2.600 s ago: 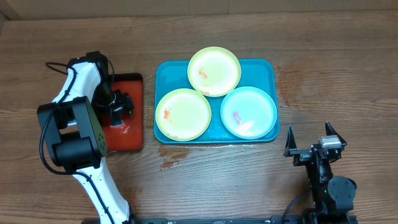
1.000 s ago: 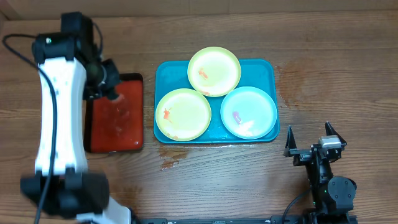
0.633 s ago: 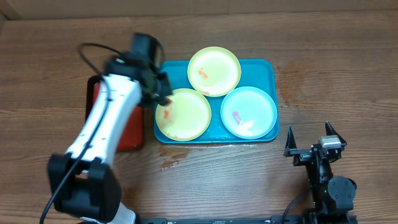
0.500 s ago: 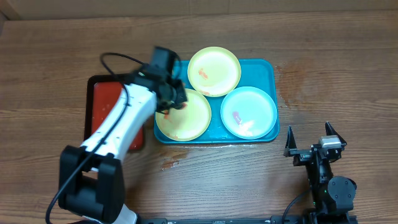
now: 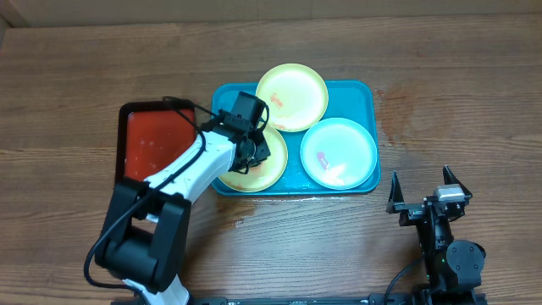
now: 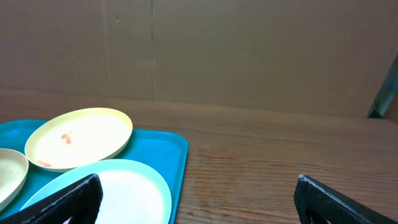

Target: Clean dirty plates on tray and stack at the side

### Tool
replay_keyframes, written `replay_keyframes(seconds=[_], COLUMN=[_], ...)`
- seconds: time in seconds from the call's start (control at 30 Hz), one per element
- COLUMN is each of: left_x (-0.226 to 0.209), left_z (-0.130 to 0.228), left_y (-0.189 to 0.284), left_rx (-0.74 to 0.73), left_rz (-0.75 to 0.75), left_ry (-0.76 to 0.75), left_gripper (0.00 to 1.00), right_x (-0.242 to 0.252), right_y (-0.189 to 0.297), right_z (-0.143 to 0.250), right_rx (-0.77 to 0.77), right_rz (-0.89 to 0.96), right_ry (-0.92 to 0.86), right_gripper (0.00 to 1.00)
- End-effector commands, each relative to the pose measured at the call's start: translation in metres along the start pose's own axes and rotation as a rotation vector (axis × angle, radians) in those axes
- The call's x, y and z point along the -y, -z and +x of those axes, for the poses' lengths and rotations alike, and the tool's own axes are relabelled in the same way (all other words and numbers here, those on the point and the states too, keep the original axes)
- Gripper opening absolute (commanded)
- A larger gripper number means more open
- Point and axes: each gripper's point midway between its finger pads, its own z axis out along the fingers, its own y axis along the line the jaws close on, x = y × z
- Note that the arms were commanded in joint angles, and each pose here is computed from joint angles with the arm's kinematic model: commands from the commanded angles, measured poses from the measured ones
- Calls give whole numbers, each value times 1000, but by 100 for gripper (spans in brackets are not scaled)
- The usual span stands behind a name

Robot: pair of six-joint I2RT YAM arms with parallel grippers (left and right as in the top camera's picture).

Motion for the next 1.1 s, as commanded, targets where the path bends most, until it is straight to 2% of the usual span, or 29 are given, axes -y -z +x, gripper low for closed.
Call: replay_keyframes(seconds=[0.0,0.03,0.17,0.2,0.27,0.3,0.43,0.7,0.77,0.87,0.93,1.0,1.07], left_x=[-6,-4,2,3,0,-2,-24,-84,-94,-102,-102,-102,-103], left_z=[-13,-18,-49,-64,-82,-90,-114,-113,-113,-112,-111,-109,-107], left_y=[3,10,59,87,121,134,179,177,176,174,173,172,172], left_rx=[27,27,51,75,110,127,186,109,92,80,71,65,58], left_rz=[-15,-4,19,28,39,40,33,-86,-98,-110,-115,-117,-121], left_ry=[-19,-27,-4,18,44,49,40,122,147,164,164,162,162], left_gripper=[75,82,85,85,91,99,100,100,100,100,100,100,100], right_x=[-3,-3,-3,-3,-3,-3,-3,-3,-7,-57,-79,-95,-97], right_y=[0,0,0,0,0,0,0,0,1,14,29,54,81], right_z=[2,2,2,2,2,2,2,2,-18,-46,-63,-98,-135], right_rx=[5,5,5,5,5,5,5,5,85,179,241,402,591], right_rz=[-11,-11,-11,-11,-11,-11,-11,-11,-39,-353,-505,-636,-677], right_ry=[-4,-4,-4,-4,-4,-4,-4,-4,-9,-147,-151,-90,-50], right_gripper=[100,100,100,100,100,100,100,100,100,100,100,100,100])
